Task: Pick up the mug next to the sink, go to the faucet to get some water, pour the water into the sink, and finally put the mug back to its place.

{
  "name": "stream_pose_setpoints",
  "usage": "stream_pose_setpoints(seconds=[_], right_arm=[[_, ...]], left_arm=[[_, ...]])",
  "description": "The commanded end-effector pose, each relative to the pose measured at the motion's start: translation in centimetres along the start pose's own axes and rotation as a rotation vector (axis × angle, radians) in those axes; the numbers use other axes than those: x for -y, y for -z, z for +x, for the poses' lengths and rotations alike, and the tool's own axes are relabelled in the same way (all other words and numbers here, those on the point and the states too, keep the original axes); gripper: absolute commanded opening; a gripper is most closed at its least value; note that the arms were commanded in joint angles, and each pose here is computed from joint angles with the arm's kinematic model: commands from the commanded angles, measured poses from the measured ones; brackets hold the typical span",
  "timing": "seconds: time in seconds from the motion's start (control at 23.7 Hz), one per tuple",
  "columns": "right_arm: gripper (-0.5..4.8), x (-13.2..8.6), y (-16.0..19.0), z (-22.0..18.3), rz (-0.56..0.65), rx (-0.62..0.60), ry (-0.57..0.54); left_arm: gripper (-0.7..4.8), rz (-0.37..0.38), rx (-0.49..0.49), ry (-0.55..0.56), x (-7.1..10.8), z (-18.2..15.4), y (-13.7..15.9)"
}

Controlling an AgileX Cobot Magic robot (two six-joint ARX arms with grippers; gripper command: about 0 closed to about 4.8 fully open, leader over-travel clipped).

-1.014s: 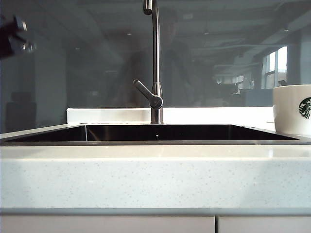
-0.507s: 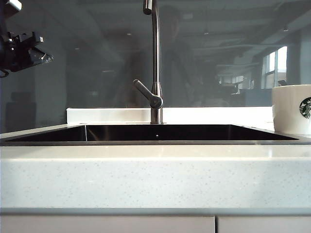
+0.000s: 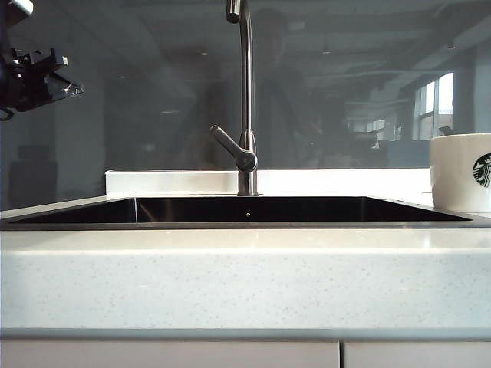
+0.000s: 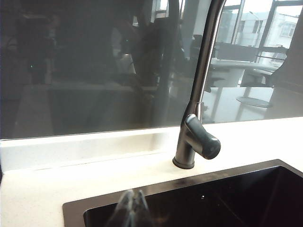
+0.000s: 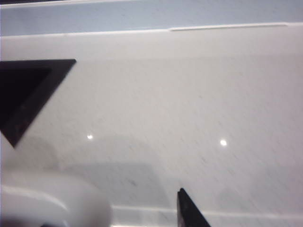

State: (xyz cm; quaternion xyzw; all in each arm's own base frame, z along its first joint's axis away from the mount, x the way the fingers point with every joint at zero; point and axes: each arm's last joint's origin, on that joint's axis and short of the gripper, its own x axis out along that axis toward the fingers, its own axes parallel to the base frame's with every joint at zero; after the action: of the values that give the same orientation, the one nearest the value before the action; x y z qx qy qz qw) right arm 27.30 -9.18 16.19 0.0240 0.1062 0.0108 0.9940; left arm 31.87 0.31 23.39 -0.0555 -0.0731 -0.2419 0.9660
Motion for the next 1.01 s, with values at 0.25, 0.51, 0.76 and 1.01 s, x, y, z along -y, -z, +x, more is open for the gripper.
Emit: stream_pose_setpoints(seconds=[0.25, 0.51, 0.76, 1.01], right_arm=[[-0.04, -0.1, -1.1, 0.6, -0.022, 0.043, -0.011], [-0.04, -1.6, -3.4, 1.1, 0.136, 0.144, -0.116], [-0.04, -9.0, -9.3, 4.7, 0.117, 0.09, -0.33], [-0.04, -13.5, -15.1, 5.3, 0.047, 0.153, -0.423]], left_arm=[[-0.02, 0.014, 0.015, 0.007, 0.1, 0.0, -0.3], [-0.05, 0.043, -0.009, 0.175, -2.4, 4.3, 1.7], [0.03, -0.178, 0.051, 0.45, -8.4, 14.7, 3.9], [4.79, -0.363, 0.007, 0.541, -8.1, 21.8, 6.3]])
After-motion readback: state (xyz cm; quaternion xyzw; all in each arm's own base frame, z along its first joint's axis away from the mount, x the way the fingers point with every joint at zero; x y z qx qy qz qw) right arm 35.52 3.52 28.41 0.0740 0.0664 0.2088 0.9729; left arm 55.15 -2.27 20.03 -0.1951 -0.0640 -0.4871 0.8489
